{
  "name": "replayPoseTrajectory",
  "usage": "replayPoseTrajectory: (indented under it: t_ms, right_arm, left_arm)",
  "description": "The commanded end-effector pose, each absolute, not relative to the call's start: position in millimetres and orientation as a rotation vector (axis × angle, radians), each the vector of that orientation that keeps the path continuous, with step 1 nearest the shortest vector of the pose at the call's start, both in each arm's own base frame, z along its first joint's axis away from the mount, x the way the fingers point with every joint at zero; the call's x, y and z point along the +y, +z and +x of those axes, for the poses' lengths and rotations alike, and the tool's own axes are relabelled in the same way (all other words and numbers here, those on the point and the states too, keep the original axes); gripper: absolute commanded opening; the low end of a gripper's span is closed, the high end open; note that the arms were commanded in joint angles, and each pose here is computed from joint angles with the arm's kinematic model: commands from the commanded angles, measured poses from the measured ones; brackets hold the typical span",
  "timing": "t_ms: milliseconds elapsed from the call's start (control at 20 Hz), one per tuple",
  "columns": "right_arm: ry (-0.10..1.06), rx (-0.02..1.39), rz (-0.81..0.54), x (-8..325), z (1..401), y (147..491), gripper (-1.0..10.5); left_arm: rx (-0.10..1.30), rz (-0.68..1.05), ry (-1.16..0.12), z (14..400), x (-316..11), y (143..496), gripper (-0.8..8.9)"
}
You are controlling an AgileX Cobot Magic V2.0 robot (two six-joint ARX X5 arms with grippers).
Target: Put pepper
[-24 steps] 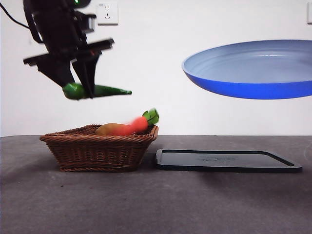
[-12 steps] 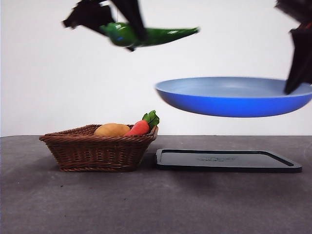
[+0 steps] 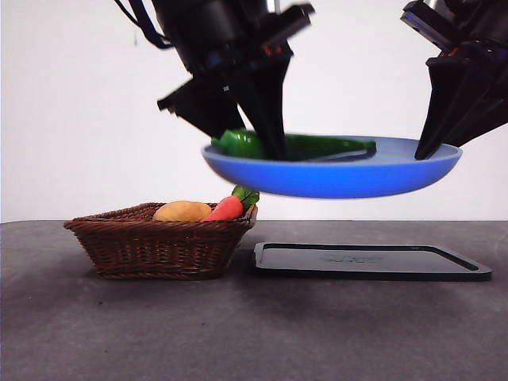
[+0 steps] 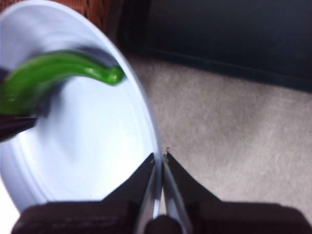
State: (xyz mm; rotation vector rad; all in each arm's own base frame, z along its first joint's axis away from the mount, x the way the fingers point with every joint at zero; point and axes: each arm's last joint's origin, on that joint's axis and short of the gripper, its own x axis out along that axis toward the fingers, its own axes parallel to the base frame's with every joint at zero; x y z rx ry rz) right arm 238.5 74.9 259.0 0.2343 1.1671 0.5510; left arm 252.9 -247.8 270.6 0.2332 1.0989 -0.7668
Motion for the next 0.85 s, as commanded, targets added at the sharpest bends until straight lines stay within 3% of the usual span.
replayPoseTrajectory:
  t_ms: [50, 250, 550, 850]
  right_arm:
    - [0.566, 1.155, 0.244, 77, 242, 263, 0.0]
    - [0.565, 1.156, 0.244, 77, 242, 263, 0.0]
    - [0.564, 1.181, 0.24, 76, 240, 262, 0.0]
    - [0.561, 1.187, 0.24, 76, 239, 261, 0.0]
  left_arm:
    - [1.074, 0.249, -0.795, 252, -258, 271, 1.32]
    - [1.067, 0.25, -0.804, 251, -260, 272, 2.35]
    - [1.058, 0.247, -0.818, 247, -259, 277, 2.36]
    - [0.929, 0.214, -0.847, 228, -240, 320, 2.36]
